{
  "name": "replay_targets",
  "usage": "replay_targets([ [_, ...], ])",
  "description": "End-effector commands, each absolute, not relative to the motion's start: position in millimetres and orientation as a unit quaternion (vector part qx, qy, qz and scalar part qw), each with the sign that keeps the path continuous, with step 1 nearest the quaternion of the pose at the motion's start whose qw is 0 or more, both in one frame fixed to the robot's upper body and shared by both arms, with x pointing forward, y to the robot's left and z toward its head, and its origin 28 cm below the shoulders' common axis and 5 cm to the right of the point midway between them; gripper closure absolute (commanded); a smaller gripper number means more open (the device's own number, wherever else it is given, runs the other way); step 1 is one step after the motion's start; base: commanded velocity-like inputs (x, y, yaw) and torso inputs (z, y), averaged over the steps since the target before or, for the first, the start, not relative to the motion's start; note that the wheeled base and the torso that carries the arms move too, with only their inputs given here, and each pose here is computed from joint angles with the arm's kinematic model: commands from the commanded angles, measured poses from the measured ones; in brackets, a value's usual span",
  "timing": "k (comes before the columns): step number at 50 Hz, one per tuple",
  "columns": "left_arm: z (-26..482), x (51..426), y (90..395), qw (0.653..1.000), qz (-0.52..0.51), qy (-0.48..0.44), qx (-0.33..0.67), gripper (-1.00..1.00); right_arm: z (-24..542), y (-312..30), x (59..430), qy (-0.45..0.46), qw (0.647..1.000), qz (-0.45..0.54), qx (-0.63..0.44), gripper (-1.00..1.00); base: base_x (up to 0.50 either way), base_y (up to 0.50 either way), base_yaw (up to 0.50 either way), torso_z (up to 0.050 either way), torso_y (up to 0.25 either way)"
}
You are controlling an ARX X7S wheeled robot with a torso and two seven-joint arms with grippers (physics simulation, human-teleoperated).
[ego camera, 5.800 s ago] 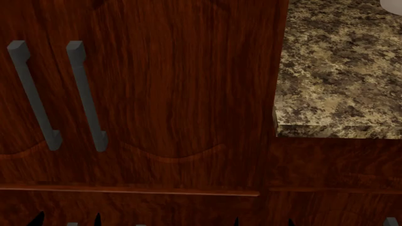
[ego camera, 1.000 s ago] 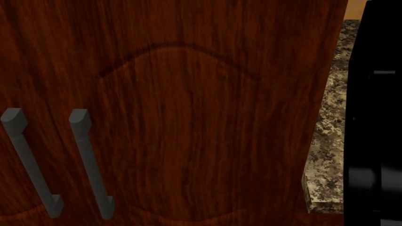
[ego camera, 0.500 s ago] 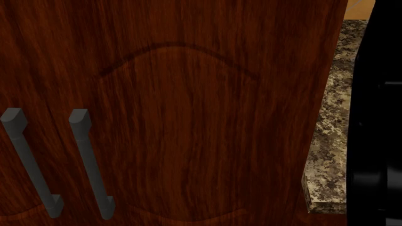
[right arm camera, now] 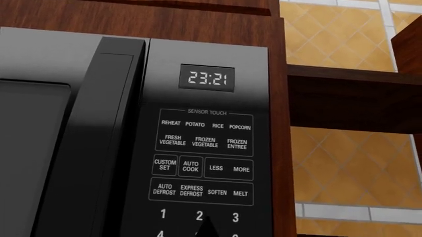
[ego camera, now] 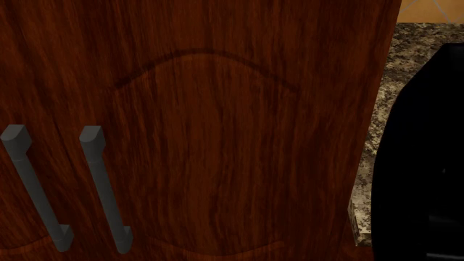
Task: Press the stop button on the microwave
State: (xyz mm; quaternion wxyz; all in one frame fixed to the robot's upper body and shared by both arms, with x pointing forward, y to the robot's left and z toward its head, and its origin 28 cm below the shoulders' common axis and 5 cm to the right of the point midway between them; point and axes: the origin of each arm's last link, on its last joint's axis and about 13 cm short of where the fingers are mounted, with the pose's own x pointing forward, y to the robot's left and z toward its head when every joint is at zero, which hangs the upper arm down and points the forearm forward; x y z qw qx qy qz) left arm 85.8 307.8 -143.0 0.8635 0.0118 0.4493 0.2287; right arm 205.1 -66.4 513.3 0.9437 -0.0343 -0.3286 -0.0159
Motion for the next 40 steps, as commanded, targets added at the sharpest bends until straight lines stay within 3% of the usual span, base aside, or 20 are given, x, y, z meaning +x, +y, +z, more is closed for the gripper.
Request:
replay_targets([
  [1, -143, 86, 308, 0.864, 0.229, 0.449, 0.012, -1.0, 495, -68, 200, -0.311, 0.949, -0.021, -0.039, 1.0, 0.0, 0.0, 0.0, 0.0, 0.0],
  [40, -143, 86, 308, 0.864, 0.229, 0.449, 0.012, -1.0, 453, -66, 220, -0.249, 0.967, -0.002, -0.051, 1.0, 0.0, 0.0, 0.0, 0.0, 0.0],
])
